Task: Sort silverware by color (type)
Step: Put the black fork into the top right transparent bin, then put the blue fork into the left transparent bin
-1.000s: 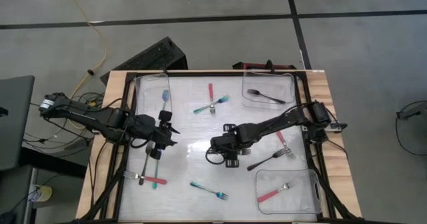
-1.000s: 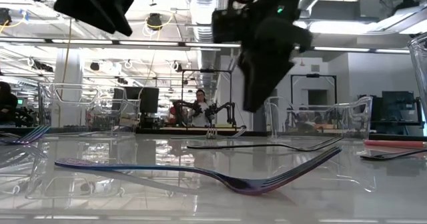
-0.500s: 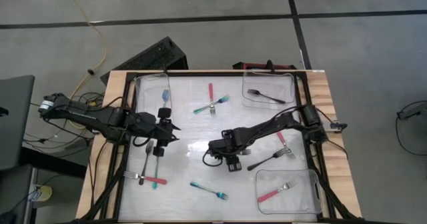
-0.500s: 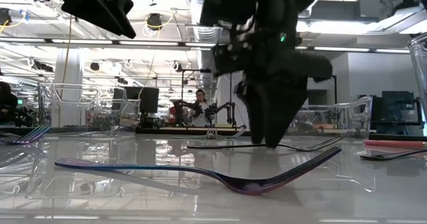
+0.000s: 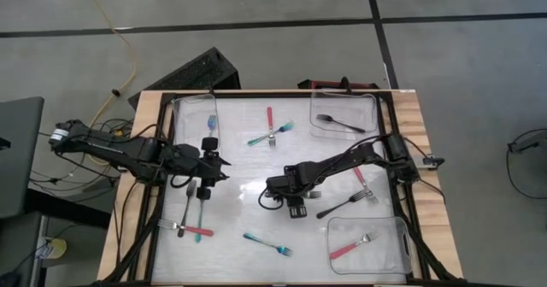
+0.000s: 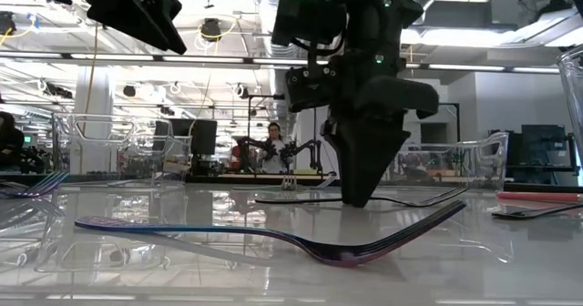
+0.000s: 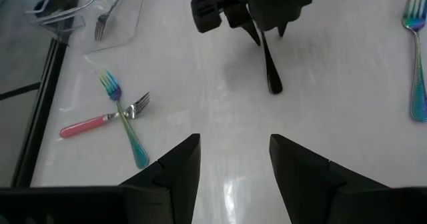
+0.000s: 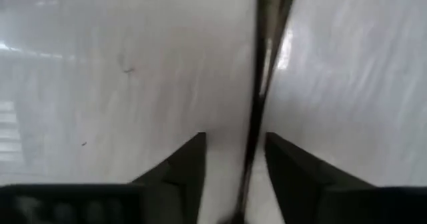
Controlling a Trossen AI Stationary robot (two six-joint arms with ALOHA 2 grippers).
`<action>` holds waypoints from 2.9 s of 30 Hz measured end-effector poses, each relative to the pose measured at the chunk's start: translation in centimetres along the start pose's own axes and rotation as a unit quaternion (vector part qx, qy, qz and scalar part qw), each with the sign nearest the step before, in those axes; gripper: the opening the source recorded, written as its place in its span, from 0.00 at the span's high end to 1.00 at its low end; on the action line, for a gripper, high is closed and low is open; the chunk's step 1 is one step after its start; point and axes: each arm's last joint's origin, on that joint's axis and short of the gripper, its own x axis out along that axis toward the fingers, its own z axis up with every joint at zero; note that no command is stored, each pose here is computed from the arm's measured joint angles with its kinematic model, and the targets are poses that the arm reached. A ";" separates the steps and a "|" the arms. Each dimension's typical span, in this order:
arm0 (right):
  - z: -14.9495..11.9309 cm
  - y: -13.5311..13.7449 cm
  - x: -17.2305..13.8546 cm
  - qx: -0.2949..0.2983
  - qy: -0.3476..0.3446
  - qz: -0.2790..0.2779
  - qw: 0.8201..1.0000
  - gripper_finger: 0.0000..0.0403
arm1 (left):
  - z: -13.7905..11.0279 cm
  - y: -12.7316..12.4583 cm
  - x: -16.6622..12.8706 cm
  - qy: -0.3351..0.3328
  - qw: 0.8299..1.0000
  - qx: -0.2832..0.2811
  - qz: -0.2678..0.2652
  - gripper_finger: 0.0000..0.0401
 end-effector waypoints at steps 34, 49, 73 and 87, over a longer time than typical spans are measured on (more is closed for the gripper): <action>-11.7 -15.8 -23.3 0.131 -0.147 -0.137 0.971 0.94 | 0.2 0.3 0.0 -0.022 0.997 -0.064 0.040 0.59; -18.2 -24.9 -19.1 0.186 -0.042 -0.110 0.976 0.94 | 0.1 0.1 0.0 -0.023 0.988 -0.151 0.034 0.59; -19.3 -26.7 -13.2 0.245 0.047 -0.044 0.967 0.79 | -0.4 -0.4 -0.2 -0.008 0.984 -0.175 0.021 0.59; -16.9 -24.6 -17.6 0.292 0.058 -0.036 0.954 0.70 | -2.6 0.0 -0.6 0.140 0.964 -0.227 0.015 0.59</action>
